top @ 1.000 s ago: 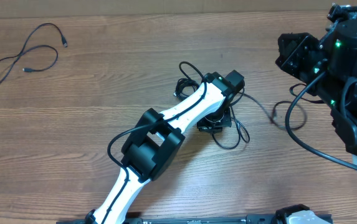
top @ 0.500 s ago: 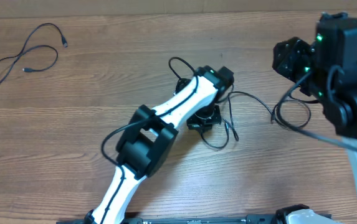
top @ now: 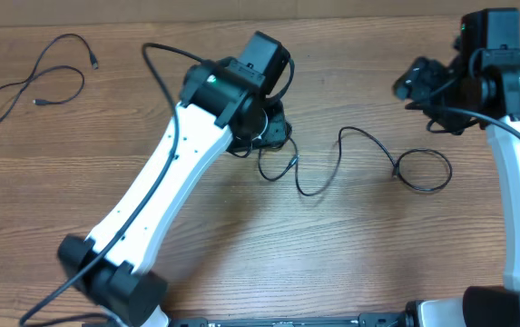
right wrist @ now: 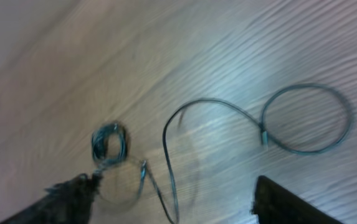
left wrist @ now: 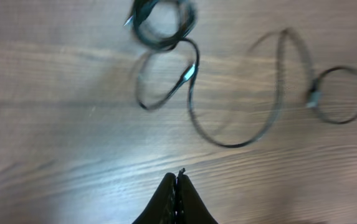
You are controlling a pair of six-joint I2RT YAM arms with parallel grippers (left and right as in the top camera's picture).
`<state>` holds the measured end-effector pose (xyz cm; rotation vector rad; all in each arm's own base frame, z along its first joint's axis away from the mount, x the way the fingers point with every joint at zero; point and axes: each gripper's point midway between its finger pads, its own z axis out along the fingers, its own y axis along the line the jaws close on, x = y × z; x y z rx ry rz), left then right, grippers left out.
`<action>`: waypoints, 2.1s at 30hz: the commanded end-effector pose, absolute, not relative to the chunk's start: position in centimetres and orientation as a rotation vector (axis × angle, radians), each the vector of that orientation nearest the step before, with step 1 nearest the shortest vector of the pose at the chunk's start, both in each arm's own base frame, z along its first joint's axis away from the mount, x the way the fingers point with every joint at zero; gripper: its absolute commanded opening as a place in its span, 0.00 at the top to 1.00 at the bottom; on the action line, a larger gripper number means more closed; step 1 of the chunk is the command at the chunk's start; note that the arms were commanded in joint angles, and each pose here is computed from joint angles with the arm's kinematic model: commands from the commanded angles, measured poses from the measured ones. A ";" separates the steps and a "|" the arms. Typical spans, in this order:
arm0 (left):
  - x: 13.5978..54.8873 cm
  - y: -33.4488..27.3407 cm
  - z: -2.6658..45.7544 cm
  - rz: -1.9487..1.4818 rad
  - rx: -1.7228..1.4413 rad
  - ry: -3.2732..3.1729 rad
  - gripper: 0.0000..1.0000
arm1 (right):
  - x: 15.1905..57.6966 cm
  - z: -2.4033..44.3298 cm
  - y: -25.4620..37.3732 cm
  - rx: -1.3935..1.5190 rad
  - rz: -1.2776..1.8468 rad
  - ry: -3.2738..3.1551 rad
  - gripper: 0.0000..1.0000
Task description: Untangle cables
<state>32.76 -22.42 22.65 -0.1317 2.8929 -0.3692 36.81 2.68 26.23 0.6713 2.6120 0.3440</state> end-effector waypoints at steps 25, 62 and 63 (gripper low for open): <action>33.0 -18.2 28.1 -0.327 -0.300 2.695 0.00 | 32.9 7.7 13.1 0.356 0.650 2.986 0.32; 31.2 -18.8 28.9 -0.777 0.137 2.800 0.00 | 27.3 46.7 19.9 -0.188 1.661 1.746 0.96; 31.4 -18.8 29.0 -0.773 0.179 2.780 0.00 | 27.4 46.7 19.9 -0.174 1.668 1.750 0.96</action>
